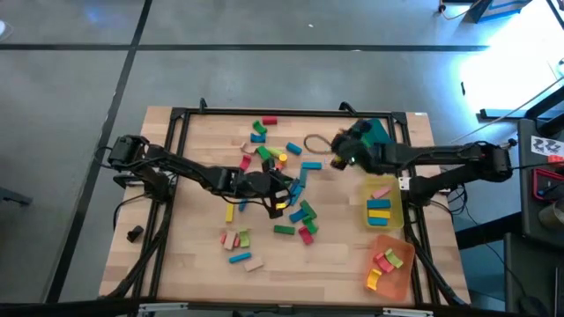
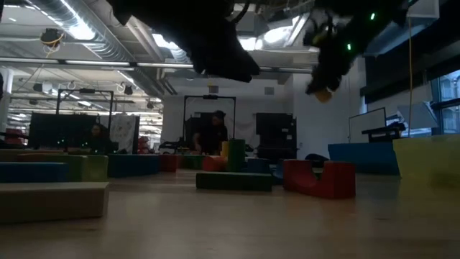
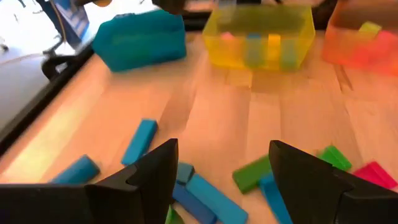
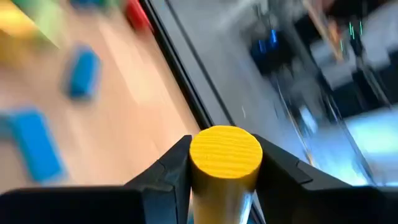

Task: Sort blocks by size
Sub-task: Put the yellow cylindrical block into the blue bin, then put the blue rectangular block into the yellow bin

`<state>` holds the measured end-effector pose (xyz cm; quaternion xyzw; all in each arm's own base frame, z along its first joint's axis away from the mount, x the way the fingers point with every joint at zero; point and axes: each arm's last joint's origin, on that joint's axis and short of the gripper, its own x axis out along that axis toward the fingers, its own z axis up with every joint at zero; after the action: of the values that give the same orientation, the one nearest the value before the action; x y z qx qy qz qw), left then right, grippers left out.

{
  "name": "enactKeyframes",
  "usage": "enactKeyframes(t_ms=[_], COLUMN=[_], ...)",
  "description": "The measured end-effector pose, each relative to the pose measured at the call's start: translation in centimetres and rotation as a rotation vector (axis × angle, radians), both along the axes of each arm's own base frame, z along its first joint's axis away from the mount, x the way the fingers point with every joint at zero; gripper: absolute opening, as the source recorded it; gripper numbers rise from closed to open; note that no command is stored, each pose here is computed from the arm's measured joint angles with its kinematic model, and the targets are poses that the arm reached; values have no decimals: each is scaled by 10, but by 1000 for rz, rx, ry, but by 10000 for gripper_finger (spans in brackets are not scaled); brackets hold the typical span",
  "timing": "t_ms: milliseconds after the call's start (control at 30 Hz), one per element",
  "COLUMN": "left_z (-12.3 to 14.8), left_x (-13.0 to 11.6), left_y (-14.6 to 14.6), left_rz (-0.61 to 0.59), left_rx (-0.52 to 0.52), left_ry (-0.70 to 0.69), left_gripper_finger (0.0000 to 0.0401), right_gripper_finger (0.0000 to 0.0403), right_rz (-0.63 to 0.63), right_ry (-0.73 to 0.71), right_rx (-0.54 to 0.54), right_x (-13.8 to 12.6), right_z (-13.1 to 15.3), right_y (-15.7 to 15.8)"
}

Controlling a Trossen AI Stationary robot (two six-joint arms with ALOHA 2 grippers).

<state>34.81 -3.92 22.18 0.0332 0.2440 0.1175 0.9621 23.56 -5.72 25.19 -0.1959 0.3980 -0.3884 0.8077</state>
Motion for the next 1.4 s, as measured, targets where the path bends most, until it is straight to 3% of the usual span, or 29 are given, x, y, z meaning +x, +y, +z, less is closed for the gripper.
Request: enactKeyframes(t_ms=[267, 567, 867, 1167, 1400], left_z=[-3, -3, -4, -7, -6], left_x=[-2, -2, -2, -11, -36], left_y=[0, 0, 0, -1, -8], left_rz=[7, 8, 26, 53, 98], left_rx=[-7, -9, -36, -72, -222], left_ry=[29, 29, 35, 118, 285], left_gripper_finger=[237, 237, 237, 237, 237], right_gripper_finger=[140, 145, 175, 232, 243], right_rz=[-261, -260, -280, -300, -301], right_ry=[110, -2, 8, -16, -18], right_rx=[151, 387, 401, 408, 409], right_x=[-39, -62, -66, -66, -66], right_z=[-12, -16, -17, -17, -17], right_y=[-67, -100, -103, -103, -103])
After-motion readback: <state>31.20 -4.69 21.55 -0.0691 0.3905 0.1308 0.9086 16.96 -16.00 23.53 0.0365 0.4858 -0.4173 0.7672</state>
